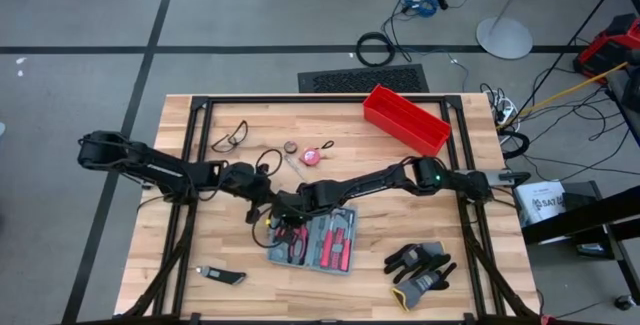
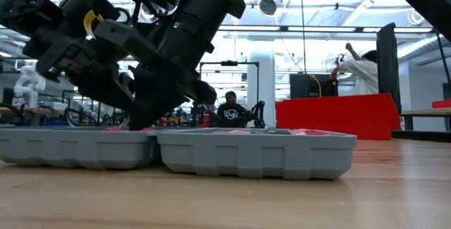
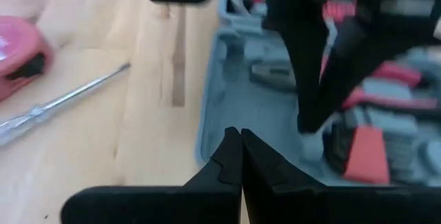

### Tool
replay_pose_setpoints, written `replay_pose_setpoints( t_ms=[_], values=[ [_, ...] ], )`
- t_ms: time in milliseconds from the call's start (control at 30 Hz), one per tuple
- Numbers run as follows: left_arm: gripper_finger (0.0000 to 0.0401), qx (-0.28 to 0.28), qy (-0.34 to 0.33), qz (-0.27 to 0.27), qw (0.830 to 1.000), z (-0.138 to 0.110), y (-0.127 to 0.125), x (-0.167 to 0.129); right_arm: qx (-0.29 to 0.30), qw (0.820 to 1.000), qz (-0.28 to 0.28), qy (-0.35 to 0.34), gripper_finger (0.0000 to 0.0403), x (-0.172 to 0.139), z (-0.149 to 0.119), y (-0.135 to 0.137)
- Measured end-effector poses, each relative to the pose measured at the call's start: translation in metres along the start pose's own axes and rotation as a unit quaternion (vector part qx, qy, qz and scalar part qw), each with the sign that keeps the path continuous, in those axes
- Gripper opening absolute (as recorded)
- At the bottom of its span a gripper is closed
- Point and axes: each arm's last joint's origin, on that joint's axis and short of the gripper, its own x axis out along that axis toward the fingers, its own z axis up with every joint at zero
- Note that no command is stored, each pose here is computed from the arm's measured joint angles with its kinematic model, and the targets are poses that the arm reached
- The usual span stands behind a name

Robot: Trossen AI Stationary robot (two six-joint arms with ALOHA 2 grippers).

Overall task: Prefit tool cases
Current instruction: Adjust the hex key on the toolbox

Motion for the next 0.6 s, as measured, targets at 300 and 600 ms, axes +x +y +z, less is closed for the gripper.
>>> replay_pose_setpoints(
  t_ms=[300,600],
  values=[
    [0.0000,0.069,0.024,-0.033,0.997,-0.006,0.003,0.024,-0.014,1.000,-0.004,0.007,0.0000,-0.001,-0.001,0.000],
    [0.0000,0.048,0.054,0.001,0.997,-0.004,0.009,0.048,-0.032,0.999,0.008,0.024,0.0000,-0.003,-0.008,0.008]
  ],
)
